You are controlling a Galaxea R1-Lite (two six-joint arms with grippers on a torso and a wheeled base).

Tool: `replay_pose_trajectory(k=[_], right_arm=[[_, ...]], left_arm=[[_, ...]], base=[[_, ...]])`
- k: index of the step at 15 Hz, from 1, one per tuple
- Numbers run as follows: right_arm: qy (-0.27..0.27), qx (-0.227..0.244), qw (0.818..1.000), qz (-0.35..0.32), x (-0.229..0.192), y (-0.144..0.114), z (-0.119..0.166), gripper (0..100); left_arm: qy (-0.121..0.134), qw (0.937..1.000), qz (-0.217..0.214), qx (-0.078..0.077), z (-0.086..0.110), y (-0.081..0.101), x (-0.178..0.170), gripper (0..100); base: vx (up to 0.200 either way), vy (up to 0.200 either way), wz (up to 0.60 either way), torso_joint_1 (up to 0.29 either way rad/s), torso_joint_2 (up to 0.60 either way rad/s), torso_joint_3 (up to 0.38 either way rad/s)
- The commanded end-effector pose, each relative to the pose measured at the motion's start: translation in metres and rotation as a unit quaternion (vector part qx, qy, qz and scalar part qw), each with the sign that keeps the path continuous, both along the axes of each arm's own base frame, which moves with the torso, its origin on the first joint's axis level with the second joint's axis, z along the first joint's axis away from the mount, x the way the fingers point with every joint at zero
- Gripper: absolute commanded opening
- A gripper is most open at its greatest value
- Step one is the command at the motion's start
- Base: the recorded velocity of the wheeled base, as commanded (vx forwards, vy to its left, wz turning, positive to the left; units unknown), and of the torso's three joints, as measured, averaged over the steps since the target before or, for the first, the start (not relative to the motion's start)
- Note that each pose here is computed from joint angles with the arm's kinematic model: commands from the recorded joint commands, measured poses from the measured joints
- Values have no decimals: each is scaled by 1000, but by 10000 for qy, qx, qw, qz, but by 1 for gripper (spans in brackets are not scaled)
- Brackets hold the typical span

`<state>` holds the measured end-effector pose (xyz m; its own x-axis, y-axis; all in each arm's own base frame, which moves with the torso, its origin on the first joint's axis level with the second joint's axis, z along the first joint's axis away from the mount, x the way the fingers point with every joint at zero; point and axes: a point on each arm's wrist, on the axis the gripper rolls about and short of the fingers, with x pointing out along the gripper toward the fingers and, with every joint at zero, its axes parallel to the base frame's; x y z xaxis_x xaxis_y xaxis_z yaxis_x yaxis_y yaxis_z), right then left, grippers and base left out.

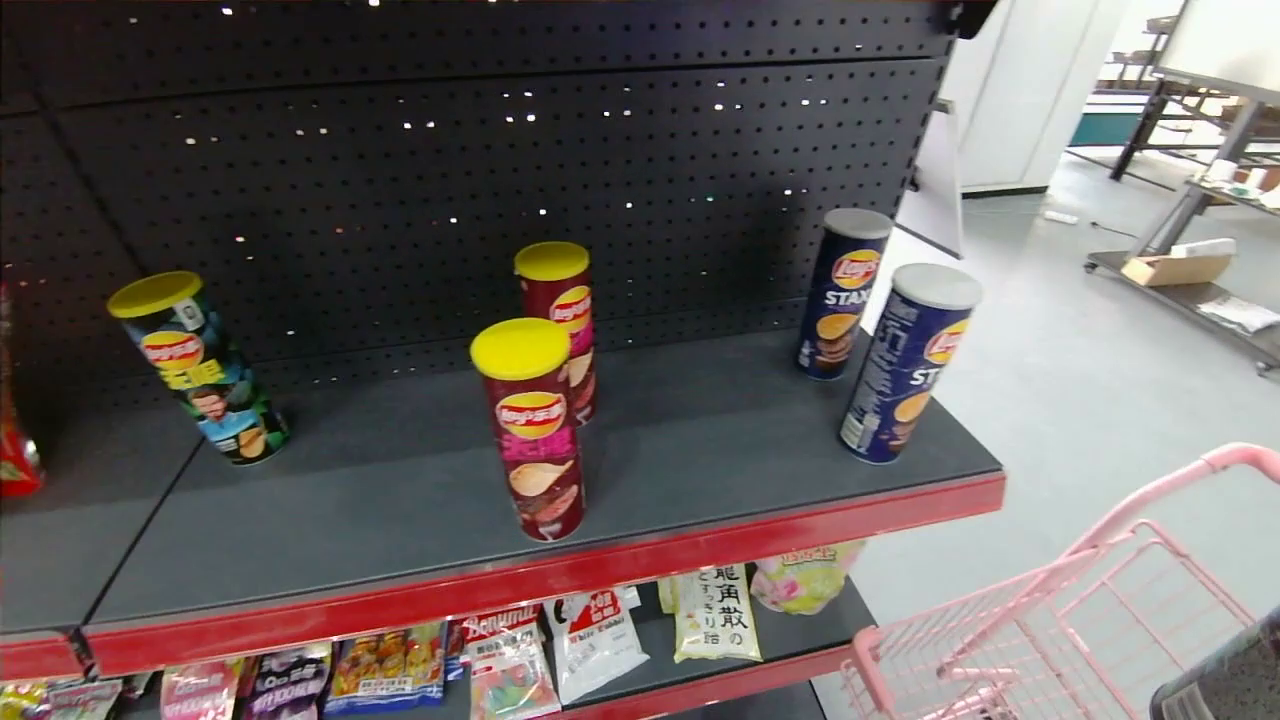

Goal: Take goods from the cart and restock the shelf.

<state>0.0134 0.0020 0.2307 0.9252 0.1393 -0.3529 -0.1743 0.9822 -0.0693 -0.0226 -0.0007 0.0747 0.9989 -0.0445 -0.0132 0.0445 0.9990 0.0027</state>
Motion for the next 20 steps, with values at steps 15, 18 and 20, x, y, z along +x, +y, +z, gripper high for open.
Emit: replay_pose_trajectory(k=[15, 18, 20], right_arm=[[-291, 82, 9995, 39, -26, -4, -24, 0], [-313, 88, 9995, 46, -24, -4, -24, 0], [-283, 83, 9996, 46, -22, -3, -23, 0]], left_arm=[[3, 10000, 0, 7, 0, 0, 0, 100], [-5, 10000, 0, 7, 0, 0, 0, 100], [3, 10000, 0, 7, 0, 0, 0, 100]], base=[[0, 120, 0, 1, 0, 2], [0, 200, 0, 1, 2, 1], [0, 200, 0, 5, 5, 2]])
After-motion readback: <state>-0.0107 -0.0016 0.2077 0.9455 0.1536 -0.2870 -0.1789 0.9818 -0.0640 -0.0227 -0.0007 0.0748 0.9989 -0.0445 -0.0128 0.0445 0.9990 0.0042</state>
